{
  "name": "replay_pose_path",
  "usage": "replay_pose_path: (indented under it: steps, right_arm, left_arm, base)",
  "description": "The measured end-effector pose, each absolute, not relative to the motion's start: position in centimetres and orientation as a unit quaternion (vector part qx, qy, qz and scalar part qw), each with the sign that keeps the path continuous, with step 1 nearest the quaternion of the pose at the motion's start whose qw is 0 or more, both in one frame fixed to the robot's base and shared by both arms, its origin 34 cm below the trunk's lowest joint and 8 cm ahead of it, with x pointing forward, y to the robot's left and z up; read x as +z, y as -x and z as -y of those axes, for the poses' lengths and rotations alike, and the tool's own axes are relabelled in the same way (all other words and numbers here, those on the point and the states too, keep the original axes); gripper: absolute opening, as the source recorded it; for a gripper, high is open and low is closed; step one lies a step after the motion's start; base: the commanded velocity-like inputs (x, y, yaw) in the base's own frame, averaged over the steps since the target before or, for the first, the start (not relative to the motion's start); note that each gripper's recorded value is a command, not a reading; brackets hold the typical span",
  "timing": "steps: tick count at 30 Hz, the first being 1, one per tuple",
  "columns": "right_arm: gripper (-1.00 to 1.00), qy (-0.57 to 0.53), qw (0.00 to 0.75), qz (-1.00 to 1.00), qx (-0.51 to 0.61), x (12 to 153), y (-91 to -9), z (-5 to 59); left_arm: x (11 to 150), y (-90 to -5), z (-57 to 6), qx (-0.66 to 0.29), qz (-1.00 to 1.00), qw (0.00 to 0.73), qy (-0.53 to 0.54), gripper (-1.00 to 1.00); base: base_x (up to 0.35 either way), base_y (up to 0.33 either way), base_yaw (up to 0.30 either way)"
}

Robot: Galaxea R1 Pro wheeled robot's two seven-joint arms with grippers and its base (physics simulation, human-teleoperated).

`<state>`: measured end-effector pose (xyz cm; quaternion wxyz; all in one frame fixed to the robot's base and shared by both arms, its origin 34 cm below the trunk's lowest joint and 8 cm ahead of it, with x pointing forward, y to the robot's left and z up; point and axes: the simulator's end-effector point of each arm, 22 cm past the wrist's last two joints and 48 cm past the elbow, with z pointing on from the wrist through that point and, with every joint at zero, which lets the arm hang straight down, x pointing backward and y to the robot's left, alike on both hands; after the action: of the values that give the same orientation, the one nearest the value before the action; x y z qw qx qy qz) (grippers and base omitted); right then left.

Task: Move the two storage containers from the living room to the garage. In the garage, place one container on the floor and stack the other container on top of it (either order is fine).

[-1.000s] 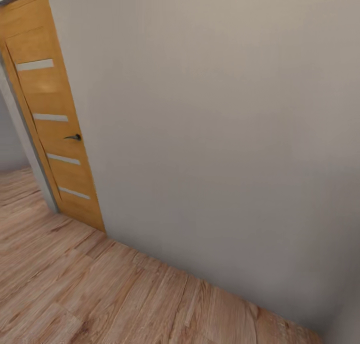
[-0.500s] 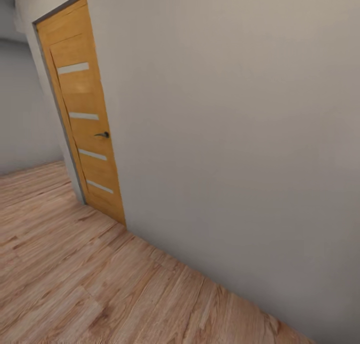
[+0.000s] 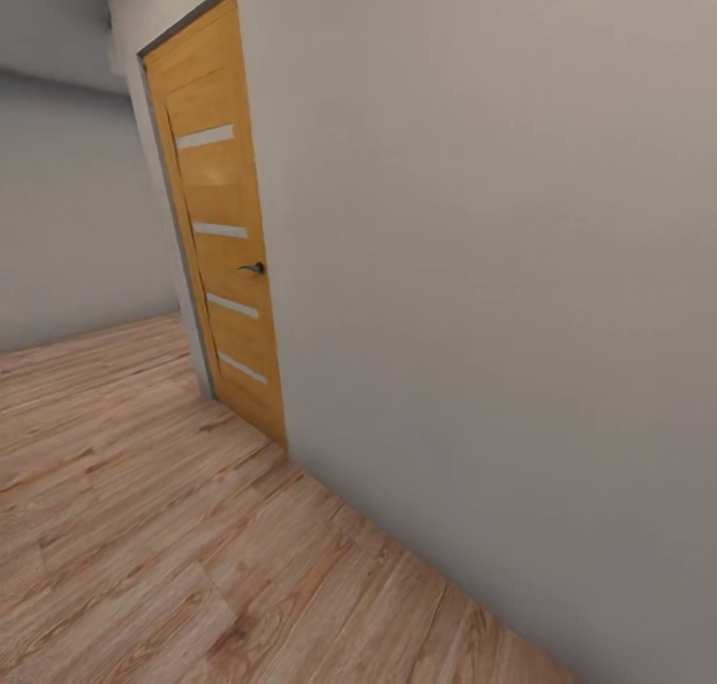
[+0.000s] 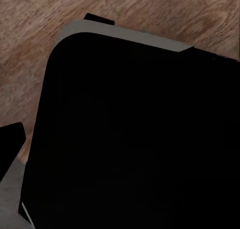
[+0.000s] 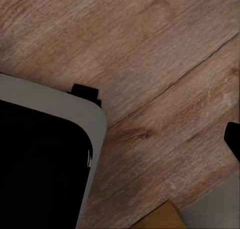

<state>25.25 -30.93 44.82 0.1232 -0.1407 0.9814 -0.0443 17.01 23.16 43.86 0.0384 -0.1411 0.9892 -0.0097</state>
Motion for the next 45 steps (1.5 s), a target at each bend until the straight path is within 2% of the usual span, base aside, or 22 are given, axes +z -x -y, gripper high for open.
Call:
replay_pose_path:
  steps: [45]
  right_arm:
    - [1.00,0.141,0.123,-0.981,-0.044,44.81,-25.25,30.87]
  left_arm:
    - [43.86,-17.02,-23.16,-0.010,-0.989,0.038,0.140,1.00]
  base:
    - [0.264,0.000,0.280]
